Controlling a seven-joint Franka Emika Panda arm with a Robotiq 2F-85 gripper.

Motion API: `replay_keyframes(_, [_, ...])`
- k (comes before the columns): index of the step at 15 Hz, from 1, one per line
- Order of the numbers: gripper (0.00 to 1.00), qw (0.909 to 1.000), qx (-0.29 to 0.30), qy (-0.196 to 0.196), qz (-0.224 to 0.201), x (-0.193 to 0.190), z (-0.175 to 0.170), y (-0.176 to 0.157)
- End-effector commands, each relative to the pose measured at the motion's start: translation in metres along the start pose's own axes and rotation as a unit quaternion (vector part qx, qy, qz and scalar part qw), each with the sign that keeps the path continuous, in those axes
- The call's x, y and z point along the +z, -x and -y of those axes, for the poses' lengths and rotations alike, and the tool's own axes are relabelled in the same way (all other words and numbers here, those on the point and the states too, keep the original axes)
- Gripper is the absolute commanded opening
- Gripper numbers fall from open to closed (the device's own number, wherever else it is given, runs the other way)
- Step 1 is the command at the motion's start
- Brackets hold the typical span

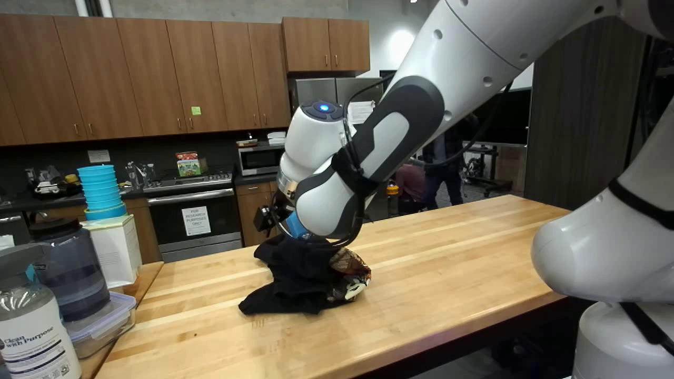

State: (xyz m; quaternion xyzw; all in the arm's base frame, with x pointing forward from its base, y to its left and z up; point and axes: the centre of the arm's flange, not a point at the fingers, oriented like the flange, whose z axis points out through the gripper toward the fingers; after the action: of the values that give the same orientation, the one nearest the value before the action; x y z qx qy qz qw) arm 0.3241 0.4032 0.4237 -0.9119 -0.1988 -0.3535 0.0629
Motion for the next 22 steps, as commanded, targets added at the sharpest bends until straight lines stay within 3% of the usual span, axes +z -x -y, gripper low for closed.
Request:
replay_keyframes(1, [1.00,0.9990,0.017,-0.021,0.036,0.025,-0.017,0.008])
replay_keyframes(10, [1.00,0.9921,0.038,-0.046,0.110,0.060,-0.034,0.020])
replay_keyframes(22, [1.00,0.9871,0.052,-0.053,0.141,0.077,-0.052,0.025])
